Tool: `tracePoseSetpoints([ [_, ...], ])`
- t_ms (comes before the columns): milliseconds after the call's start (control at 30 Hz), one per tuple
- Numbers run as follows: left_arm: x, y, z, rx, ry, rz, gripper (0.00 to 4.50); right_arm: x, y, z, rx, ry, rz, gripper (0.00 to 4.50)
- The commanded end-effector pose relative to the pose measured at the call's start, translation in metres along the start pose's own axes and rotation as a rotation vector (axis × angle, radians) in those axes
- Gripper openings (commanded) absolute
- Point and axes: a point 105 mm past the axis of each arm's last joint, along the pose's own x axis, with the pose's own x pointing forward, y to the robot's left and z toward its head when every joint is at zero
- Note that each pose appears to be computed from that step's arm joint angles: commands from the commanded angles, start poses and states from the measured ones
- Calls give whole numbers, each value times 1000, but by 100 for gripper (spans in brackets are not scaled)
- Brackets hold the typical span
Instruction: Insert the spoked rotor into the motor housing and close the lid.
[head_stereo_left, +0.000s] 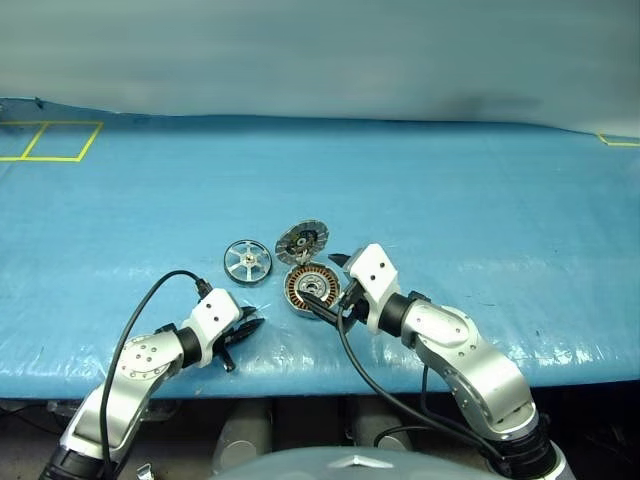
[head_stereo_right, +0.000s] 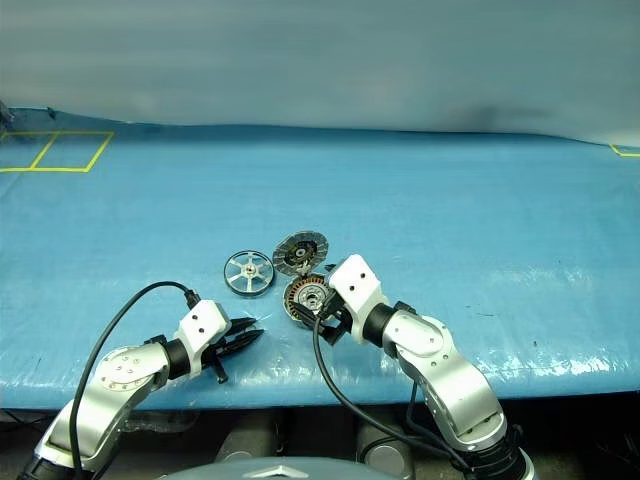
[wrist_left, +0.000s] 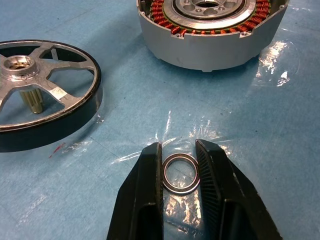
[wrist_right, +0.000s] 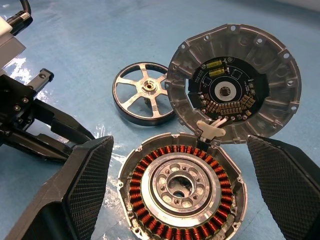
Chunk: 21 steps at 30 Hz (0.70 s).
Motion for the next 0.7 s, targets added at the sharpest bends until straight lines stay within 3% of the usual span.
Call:
tracePoseSetpoints([
  [33,-7,-10,3,3,16,-83,65,0,2,13,-28,-48,7,450],
  [267,-9,-15,52,54,-112,-163,65,-6,-1,20,-27,-98,4,450],
  [700,8,-10,88,113,-141,-165,65,-34,-16,-2,5,-222,-81,450],
])
